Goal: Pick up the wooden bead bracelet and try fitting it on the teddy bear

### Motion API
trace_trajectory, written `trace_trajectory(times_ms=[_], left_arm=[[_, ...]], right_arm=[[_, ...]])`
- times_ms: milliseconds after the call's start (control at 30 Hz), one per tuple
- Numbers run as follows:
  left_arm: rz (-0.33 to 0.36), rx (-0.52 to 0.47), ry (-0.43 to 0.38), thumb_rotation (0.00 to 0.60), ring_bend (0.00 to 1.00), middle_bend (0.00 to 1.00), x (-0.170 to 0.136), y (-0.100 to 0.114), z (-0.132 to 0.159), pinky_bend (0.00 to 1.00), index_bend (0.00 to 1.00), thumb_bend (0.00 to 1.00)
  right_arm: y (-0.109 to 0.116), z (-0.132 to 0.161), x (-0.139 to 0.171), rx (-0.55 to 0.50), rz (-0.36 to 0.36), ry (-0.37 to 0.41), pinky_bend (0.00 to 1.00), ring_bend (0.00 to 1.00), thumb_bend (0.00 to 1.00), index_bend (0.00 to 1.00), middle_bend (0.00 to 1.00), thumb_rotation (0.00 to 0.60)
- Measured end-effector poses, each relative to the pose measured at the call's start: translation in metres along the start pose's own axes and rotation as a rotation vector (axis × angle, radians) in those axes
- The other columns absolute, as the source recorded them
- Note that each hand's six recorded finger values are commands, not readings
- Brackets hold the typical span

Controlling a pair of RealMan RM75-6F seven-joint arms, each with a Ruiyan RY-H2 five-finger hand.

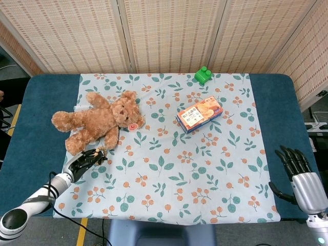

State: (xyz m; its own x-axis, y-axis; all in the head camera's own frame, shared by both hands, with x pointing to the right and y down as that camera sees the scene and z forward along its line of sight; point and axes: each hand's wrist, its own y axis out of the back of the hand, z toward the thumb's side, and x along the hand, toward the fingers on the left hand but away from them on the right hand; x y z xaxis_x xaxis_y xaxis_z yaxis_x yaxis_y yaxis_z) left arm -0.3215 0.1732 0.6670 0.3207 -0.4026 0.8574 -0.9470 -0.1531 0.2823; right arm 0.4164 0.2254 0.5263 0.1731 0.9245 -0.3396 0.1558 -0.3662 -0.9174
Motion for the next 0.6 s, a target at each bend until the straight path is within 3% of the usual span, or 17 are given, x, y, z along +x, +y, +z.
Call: trace_trajectory(times_ms=[367,600], left_arm=[[-0.01,-0.013,0.011,0.356,0.3,0.68,0.0016,-0.0011,-0.0013,0.09,0.55,0.41],[-0.017,0.005,0.01,0.3,0.3,0.67,0.0021,-0.0034,-0.0017,0.09,0.55,0.54]], right_arm=[[-0.0013,-0.001,-0.0003,0.004,0.014,-0.007,0.0,0.0,0.24,0.0,0.0,0.542],[-0.0004,-0.0013,-0.0001,0.003,0.012,-0.009,0.0,0.0,0.24,0.0,0.0,0.543]])
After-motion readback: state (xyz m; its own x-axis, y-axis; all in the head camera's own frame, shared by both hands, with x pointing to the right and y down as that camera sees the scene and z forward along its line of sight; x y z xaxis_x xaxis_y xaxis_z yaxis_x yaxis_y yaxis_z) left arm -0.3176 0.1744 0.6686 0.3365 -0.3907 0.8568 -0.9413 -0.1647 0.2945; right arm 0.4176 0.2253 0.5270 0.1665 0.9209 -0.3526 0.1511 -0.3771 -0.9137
